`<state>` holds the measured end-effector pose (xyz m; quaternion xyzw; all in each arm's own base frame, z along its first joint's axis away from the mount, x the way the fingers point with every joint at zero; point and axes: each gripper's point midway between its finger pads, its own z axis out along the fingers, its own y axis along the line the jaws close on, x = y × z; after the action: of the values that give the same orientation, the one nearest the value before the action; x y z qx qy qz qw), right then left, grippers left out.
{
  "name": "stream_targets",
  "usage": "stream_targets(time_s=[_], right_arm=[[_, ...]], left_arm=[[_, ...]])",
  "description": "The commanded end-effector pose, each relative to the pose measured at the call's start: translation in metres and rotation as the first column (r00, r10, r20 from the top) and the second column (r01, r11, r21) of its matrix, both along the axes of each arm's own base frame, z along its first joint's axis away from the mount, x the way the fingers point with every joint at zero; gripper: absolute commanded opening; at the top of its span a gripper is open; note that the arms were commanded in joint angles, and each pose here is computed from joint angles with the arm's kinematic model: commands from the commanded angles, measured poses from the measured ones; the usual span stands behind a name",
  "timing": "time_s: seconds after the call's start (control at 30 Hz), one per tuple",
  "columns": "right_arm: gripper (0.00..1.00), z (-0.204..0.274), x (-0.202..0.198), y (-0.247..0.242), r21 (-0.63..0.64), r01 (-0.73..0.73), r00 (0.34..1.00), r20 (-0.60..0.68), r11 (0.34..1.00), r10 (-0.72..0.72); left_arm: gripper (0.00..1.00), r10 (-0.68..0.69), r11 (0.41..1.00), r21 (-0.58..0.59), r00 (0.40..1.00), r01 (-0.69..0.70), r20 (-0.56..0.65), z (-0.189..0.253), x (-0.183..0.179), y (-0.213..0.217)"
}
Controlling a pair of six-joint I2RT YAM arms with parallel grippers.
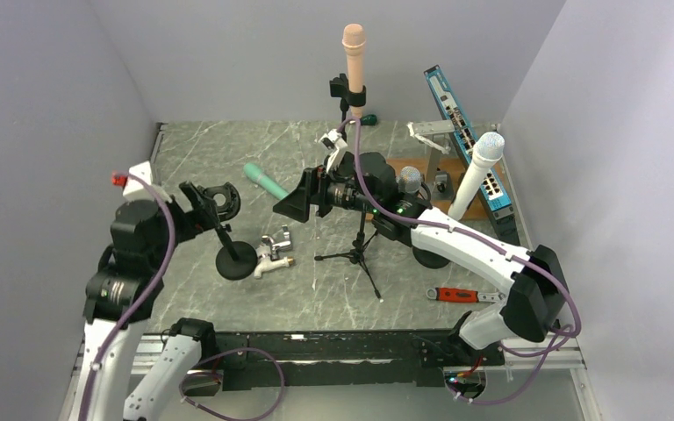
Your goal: Remove the microphone from the stand
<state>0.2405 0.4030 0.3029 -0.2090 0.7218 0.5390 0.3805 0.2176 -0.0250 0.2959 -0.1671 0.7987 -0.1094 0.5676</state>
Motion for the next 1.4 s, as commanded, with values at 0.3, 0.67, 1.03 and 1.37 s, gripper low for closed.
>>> stream_targets(time_s=[0.3, 0.67, 1.03, 1.37], right_arm=[[0.90, 0.040, -0.005, -0.019, 0.056, 0.037, 0.993, 0.107, 0.998, -0.043], [0.91, 0.036, -0.001, -0.022, 0.041, 0.058, 0.991, 0.119, 0.997, -0.062], [0.91, 0.030, 0.000, -0.018, 0.036, 0.050, 0.993, 0.107, 0.998, -0.054], [0.91, 0.028, 0.000, -0.019, 0.036, 0.057, 0.993, 0.105, 0.998, -0.061]], left_arm=[[0.65, 0.087, 0.970, 0.240, 0.979, -0.041, -0.186, -0.020, 0.061, 0.028], [0.28, 0.057, 0.965, 0.263, 0.967, 0.010, -0.247, -0.050, 0.081, 0.023], [0.06, 0.085, 0.954, 0.300, 0.960, -0.001, -0.269, -0.055, 0.087, 0.029], [0.00, 0.293, 0.911, 0.335, 0.949, -0.241, -0.113, -0.012, 0.100, 0.066]])
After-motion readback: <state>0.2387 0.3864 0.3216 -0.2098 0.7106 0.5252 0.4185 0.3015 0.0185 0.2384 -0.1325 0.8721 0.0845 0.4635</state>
